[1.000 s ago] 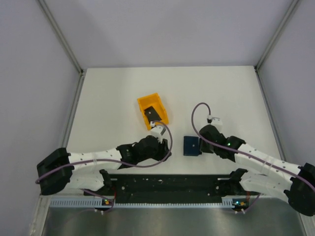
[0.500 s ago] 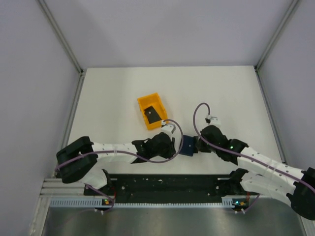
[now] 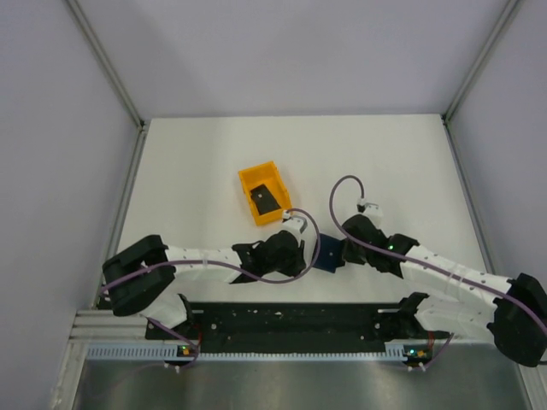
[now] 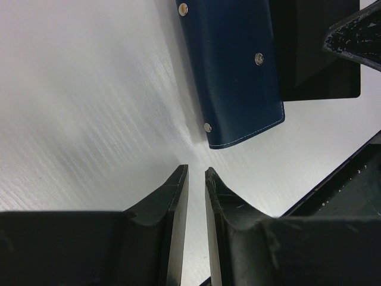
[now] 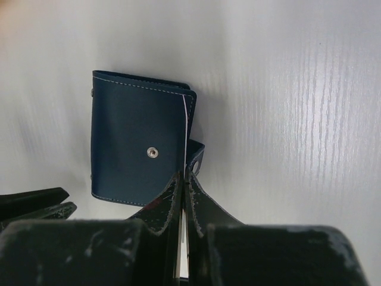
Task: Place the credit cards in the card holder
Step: Turn over the card slot in the card holder.
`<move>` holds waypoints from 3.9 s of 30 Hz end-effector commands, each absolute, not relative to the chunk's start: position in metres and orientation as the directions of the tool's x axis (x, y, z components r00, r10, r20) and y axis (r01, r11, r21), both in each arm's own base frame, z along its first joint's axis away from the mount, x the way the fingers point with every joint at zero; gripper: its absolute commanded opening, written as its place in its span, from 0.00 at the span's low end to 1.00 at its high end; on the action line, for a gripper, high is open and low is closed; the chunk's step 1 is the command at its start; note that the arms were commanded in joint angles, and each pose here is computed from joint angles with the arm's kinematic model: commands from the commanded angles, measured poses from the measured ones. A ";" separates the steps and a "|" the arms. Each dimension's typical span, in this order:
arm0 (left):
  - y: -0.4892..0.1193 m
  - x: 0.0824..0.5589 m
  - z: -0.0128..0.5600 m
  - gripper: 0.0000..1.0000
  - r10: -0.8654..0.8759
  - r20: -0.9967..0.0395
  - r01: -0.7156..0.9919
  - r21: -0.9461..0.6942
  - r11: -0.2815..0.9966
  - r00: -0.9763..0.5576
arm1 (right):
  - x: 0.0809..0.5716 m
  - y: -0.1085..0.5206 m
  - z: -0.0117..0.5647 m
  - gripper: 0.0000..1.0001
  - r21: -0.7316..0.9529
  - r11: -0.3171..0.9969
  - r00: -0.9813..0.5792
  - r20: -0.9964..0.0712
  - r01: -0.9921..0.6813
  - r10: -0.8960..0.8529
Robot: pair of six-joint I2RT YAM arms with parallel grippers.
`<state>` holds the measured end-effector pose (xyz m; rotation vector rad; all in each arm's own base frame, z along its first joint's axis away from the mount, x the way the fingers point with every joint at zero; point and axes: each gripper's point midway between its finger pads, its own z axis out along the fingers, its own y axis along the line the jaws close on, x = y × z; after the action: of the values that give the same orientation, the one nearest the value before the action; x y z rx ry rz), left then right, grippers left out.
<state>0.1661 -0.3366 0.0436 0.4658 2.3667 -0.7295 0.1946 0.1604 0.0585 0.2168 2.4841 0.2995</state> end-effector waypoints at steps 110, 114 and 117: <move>-0.247 0.142 -0.003 0.08 0.082 -0.601 0.349 -0.342 0.872 -0.795 | 0.197 0.297 0.047 0.00 0.602 0.770 -0.871 -0.473 -0.212 0.130; -0.228 0.139 0.007 0.00 0.060 -0.603 0.312 -0.323 0.893 -0.796 | 0.199 0.293 0.043 0.00 0.545 0.814 -0.867 -0.485 -0.202 0.110; -0.221 0.139 0.030 0.00 0.019 -0.627 0.301 -0.347 0.888 -0.779 | 0.200 0.292 0.039 0.00 0.495 0.845 -0.863 -0.498 -0.202 0.086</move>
<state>0.1429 -0.2466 0.0218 0.2819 2.3963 -0.6473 0.1925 0.2961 0.0443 -0.0588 2.4955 0.9037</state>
